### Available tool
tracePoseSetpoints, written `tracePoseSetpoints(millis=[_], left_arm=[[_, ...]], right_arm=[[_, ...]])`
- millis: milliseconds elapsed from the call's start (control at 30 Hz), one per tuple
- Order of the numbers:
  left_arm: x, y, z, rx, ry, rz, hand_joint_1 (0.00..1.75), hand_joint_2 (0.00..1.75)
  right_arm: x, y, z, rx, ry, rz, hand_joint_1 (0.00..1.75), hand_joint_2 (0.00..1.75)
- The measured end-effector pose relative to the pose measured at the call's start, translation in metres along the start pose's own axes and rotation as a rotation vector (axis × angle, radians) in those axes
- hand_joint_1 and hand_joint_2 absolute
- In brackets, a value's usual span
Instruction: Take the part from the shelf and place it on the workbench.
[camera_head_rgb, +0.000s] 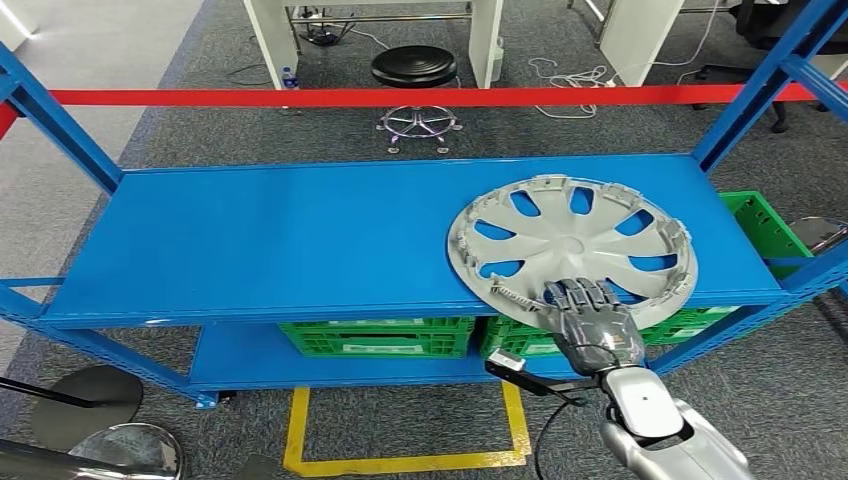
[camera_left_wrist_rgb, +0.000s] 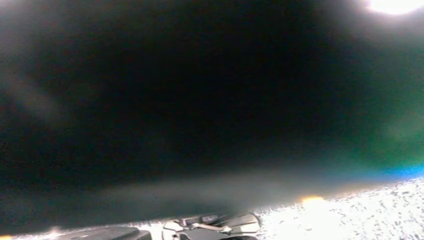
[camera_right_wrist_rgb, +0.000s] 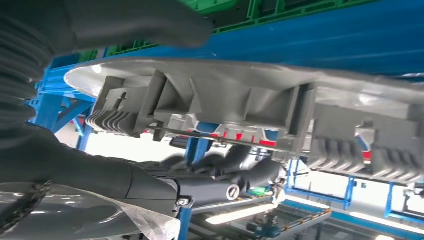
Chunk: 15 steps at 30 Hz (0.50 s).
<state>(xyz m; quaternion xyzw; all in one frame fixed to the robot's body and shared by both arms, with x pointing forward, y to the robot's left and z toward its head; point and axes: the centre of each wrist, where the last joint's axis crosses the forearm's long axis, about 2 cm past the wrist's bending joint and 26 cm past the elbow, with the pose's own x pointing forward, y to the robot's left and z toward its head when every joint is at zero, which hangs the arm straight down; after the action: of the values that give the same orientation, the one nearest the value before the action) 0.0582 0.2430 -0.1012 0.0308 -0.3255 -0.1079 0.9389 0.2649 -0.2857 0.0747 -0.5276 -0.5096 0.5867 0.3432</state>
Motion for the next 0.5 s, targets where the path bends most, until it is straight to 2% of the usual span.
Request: tracePoseSetpoints(millis=[200, 500], left_arm=[[0.001, 0.000, -0.001, 0.002, -0.004, -0.007, 0.00, 0.00], [0.004, -0.001, -0.002, -0.001, -0.035, -0.022, 0.00, 0.00]], right_arm=[[0.001, -0.001, -0.001, -0.022, 0.030, -0.004, 1.72, 1.75], [-0.002, -0.007, -0.010, -0.057, 0.051, 0.001, 1.75, 1.75]])
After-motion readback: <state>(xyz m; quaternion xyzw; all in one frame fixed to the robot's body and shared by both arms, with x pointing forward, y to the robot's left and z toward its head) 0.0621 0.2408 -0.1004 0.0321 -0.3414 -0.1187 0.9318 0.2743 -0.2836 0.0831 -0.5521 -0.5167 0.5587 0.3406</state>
